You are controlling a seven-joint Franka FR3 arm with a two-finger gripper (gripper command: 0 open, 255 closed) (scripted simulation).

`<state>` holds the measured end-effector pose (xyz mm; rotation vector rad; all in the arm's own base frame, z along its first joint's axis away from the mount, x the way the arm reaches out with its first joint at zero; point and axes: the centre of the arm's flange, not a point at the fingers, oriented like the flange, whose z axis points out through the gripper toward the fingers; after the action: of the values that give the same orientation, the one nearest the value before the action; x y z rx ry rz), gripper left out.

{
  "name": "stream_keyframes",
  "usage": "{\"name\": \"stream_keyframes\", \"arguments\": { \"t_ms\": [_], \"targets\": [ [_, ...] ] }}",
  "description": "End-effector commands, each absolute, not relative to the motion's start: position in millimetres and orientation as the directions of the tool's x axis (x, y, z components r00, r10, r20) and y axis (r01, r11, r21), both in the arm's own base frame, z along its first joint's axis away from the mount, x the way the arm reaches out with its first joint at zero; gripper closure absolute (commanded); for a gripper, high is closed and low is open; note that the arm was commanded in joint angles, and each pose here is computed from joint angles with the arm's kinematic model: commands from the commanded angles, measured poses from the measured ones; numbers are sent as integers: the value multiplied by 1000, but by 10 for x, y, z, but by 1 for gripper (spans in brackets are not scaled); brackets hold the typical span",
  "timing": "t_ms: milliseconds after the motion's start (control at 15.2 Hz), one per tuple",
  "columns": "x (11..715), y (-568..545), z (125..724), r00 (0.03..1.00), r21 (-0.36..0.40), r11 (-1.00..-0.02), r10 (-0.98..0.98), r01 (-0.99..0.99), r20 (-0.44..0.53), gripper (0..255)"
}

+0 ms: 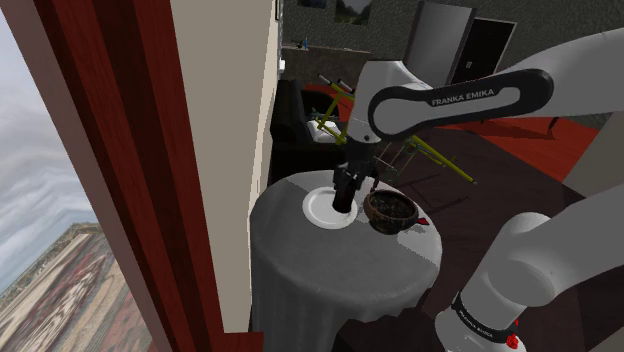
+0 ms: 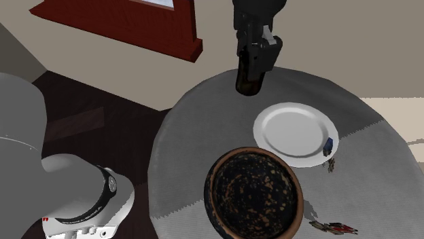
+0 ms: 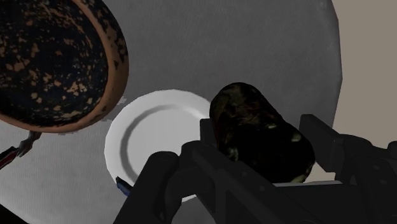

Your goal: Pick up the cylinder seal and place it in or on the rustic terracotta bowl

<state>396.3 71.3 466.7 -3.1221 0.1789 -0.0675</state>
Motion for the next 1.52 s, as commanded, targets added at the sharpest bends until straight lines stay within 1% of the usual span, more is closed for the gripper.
{"name": "stream_keyframes", "arguments": {
  "t_ms": [0, 330, 1452],
  "targets": [
    [3956, 717, 4779, 993, -16, -993, -114, -114, 42, 255],
    [3956, 717, 5013, 993, -16, -993, -114, -114, 42, 255],
    [3233, -1328, 5305, 993, -16, -993, -114, -114, 42, 255]
  ]
}}
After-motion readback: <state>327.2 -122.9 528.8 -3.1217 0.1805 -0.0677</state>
